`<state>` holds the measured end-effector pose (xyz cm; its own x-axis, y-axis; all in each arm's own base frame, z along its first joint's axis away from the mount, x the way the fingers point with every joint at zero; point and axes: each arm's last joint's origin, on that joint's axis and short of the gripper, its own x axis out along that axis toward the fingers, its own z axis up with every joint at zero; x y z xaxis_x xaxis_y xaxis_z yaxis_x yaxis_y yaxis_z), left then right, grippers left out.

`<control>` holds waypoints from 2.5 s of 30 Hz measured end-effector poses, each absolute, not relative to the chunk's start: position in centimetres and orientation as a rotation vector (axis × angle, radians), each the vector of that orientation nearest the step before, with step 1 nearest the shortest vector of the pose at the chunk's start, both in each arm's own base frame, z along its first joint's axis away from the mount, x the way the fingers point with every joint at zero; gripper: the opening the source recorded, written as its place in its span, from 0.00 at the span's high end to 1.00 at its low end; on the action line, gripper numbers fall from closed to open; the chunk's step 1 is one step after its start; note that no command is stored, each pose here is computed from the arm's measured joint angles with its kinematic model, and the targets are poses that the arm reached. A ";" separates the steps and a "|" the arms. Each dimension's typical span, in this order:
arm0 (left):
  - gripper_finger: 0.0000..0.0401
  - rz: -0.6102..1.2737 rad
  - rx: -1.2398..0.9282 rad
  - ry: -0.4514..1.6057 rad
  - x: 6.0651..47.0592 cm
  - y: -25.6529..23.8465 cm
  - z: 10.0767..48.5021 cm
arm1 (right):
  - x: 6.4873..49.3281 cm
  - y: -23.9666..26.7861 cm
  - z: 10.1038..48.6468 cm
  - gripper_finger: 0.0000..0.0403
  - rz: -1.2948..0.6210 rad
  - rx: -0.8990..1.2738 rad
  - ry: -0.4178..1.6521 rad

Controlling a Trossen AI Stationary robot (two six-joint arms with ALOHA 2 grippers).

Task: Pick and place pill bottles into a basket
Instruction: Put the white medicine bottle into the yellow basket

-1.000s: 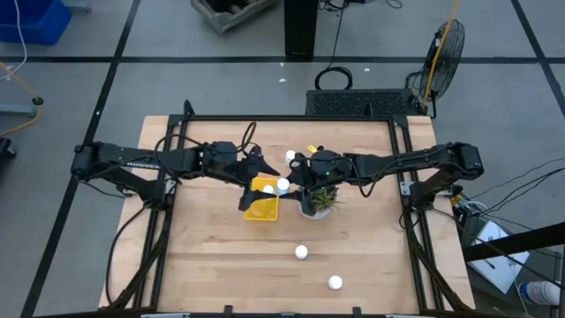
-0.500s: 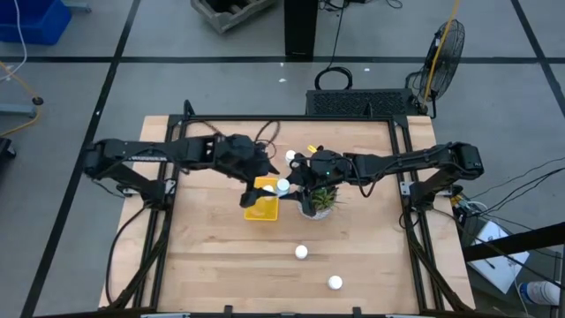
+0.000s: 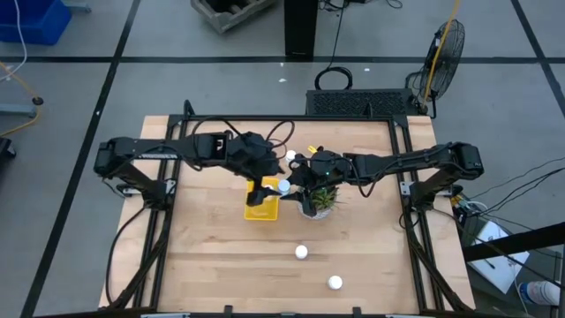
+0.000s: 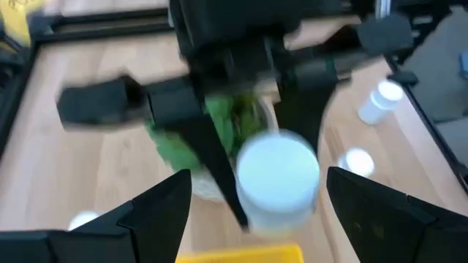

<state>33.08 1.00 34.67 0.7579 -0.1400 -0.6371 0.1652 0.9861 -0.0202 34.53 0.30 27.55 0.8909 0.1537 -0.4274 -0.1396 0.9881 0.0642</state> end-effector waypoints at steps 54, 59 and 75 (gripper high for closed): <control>0.60 -0.170 0.037 0.699 34.5 -0.2 33.4 | 34.4 0.6 26.9 0.60 0.158 0.011 0.444; 0.60 -0.169 0.038 0.702 34.4 -0.2 33.4 | 34.4 0.6 26.9 0.56 0.161 -0.002 0.443; 0.60 -0.153 0.050 0.725 34.3 -0.2 33.3 | 34.0 0.6 26.9 0.37 0.178 -0.046 0.478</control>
<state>34.29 -0.16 33.29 0.7379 -0.1223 -0.6637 0.1567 0.9876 -0.0078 33.99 0.58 26.86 0.8728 0.1601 -0.4611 -0.1815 0.9834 -0.0021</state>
